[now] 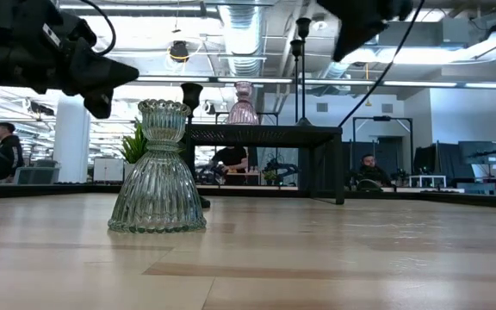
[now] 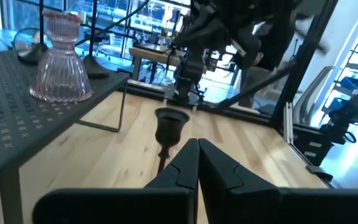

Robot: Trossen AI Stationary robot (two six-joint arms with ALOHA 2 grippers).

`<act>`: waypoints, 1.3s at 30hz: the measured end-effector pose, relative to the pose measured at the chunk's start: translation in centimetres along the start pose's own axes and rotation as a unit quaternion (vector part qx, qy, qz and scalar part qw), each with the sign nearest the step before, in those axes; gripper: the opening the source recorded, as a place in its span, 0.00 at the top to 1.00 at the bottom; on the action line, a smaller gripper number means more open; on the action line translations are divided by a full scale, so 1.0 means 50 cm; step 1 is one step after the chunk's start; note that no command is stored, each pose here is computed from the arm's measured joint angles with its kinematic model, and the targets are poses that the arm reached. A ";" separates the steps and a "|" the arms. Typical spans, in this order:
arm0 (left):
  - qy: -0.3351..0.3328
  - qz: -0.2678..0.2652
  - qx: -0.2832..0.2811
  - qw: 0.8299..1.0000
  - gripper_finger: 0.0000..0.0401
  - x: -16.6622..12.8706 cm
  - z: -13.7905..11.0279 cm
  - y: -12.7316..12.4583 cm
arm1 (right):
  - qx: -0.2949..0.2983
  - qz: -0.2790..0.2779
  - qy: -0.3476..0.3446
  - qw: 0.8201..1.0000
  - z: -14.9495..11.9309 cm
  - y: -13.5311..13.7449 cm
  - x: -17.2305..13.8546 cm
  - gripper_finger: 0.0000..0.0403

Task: Pick & Place candle stick holders
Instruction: Put the pink glass candle holder on the shelf

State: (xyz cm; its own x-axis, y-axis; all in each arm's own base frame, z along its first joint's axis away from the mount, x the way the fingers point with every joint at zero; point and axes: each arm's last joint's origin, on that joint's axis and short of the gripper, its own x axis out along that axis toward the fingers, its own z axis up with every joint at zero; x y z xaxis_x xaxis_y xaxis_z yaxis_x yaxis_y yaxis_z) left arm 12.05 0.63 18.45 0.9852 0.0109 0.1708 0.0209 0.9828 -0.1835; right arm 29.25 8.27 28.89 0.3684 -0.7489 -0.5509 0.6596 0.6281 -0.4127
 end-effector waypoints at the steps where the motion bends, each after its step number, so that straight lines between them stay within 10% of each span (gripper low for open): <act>1: 0.002 0.001 -0.004 1.000 0.99 0.001 0.001 0.000 | -0.005 -0.003 0.004 1.000 -0.008 -0.001 -0.008 0.99; 22: 0.056 -0.030 0.033 0.997 0.99 0.139 0.059 -0.034 | 0.012 0.102 -0.071 0.992 -0.164 0.018 -0.103 1.00; 39: 0.014 0.031 0.090 0.995 0.99 0.172 0.124 0.011 | 0.073 0.318 -0.239 0.915 -0.248 -0.071 -0.024 1.00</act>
State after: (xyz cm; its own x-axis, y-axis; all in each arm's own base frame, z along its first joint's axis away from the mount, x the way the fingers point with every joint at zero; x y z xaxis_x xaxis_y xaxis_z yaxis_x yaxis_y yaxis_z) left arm 19.46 2.43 25.81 0.9881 0.0702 0.1368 -0.0687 0.9975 -0.0161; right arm 18.34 9.59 22.03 0.9293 -0.2705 -0.2514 0.2800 0.9600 0.0022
